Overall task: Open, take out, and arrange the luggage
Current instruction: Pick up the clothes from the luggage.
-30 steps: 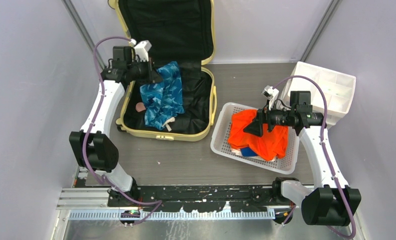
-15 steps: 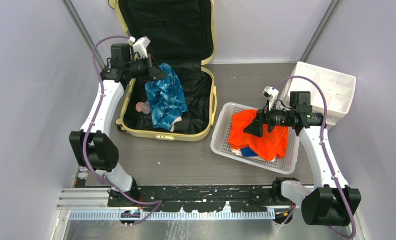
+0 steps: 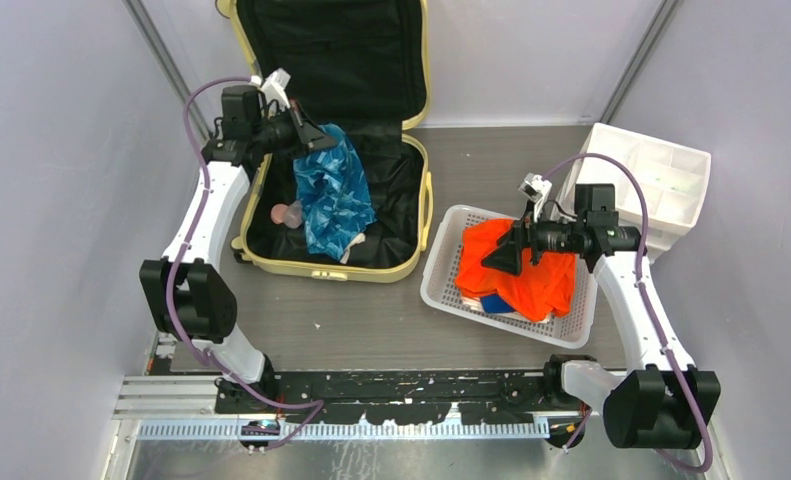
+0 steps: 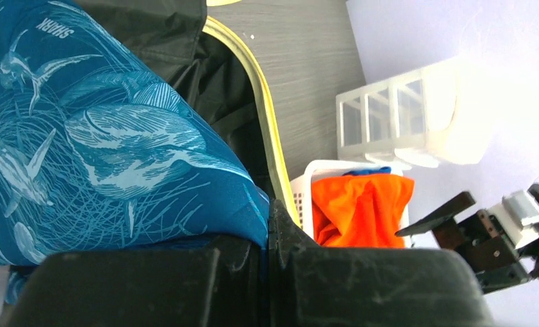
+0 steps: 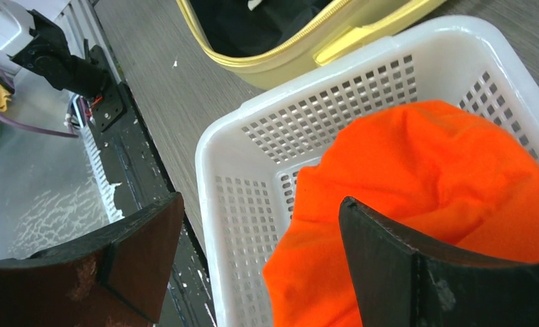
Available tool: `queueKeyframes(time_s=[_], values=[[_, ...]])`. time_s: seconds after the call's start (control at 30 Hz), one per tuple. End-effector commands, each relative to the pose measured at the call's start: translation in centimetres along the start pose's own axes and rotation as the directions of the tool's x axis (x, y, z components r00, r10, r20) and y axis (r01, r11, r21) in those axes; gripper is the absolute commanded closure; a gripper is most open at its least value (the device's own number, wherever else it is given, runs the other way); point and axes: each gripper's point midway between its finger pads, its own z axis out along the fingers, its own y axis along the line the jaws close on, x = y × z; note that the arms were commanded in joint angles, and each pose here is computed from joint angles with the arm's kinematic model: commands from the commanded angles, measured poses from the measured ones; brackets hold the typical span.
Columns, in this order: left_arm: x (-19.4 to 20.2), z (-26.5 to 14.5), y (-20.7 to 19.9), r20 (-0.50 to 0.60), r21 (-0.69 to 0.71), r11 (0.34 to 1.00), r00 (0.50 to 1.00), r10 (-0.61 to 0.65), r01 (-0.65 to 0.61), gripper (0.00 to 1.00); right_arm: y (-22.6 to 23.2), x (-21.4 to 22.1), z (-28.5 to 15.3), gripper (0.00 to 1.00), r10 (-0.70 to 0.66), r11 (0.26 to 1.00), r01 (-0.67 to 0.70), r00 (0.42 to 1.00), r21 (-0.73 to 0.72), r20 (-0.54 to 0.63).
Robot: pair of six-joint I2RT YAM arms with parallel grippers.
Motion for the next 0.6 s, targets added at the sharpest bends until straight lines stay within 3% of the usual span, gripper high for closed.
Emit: queueKeyframes(time_s=[0.0,0.23,0.57], values=[[-3.5,-1.3,-2.7,0.150,0.051,0.996,0.986,-0.074,0.067,1.00,0.3,-3.2,0.8,0.12,-0.100,0.994,0.101,0.994,-0.030,0.041],[-5.6,-1.2,-4.3,0.219,0.132,0.971,0.949,-0.226,0.201,1.00,3.8,-12.2,6.0,0.12,-0.131,0.983,0.142,0.987,-0.118,0.094],[-6.1,-2.9,-6.5,0.240,0.160,0.969,0.945,-0.222,0.188,1.00,7.1,-20.4,16.5,0.12,-0.073,0.978,0.106,0.980,-0.179,0.184]])
